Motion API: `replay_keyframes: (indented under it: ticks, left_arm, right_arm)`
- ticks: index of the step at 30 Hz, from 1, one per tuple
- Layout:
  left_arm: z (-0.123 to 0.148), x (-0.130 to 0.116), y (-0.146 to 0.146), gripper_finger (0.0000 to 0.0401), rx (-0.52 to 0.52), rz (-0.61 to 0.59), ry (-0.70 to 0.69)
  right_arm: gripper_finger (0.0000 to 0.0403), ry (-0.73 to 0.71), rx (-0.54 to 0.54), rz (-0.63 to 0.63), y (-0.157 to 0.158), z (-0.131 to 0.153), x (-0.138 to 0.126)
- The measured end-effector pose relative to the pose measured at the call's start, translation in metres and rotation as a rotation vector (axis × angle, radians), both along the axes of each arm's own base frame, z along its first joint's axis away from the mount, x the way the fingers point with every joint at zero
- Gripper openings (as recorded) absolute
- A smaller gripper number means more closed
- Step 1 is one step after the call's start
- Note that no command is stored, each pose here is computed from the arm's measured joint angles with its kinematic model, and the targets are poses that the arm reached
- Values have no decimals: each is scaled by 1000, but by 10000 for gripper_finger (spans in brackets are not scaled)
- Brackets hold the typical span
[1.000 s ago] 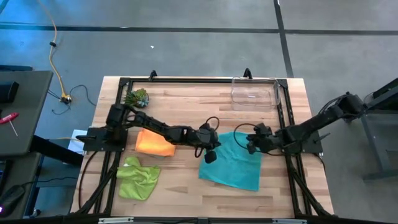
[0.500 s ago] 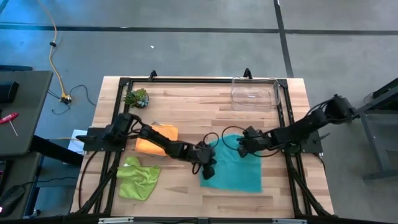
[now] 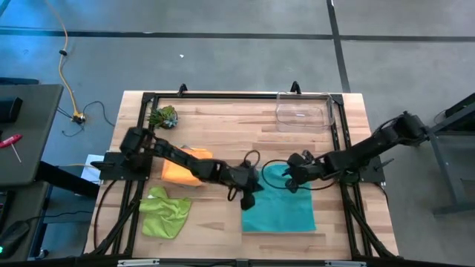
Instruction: Fold microfiber towels
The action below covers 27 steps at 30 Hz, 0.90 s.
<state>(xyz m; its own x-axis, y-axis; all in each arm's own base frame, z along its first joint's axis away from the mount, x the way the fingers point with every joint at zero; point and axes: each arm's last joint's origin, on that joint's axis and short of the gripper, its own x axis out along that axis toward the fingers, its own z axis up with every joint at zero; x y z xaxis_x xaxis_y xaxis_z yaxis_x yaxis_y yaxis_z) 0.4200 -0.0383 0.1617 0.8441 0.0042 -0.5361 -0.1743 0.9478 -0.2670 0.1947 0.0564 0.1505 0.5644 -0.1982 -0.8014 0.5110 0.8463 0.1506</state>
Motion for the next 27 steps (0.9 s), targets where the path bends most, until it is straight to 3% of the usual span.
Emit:
replay_keyframes:
  ticks: [6, 12, 16, 20, 27]
  left_arm:
    - [18, -6, 25, 0, 87, 37, -20]
    - [-1, -30, 29, 0, -44, 107, -149]
    - [-7, -48, 30, 0, -114, 151, -220]
    - [-17, -59, 31, 0, -96, 159, -127]
    - [-12, -69, 32, 0, -52, 91, -9]
  right_arm:
    - [0, -157, 111, -42, -3, 3, -30]
    - [0, -365, 213, -39, 0, -1, -40]
    - [0, -343, 176, -52, 0, -3, -38]
    - [0, -316, 146, -40, 0, 0, -28]
    - [0, -250, 185, 62, -9, 10, -11]
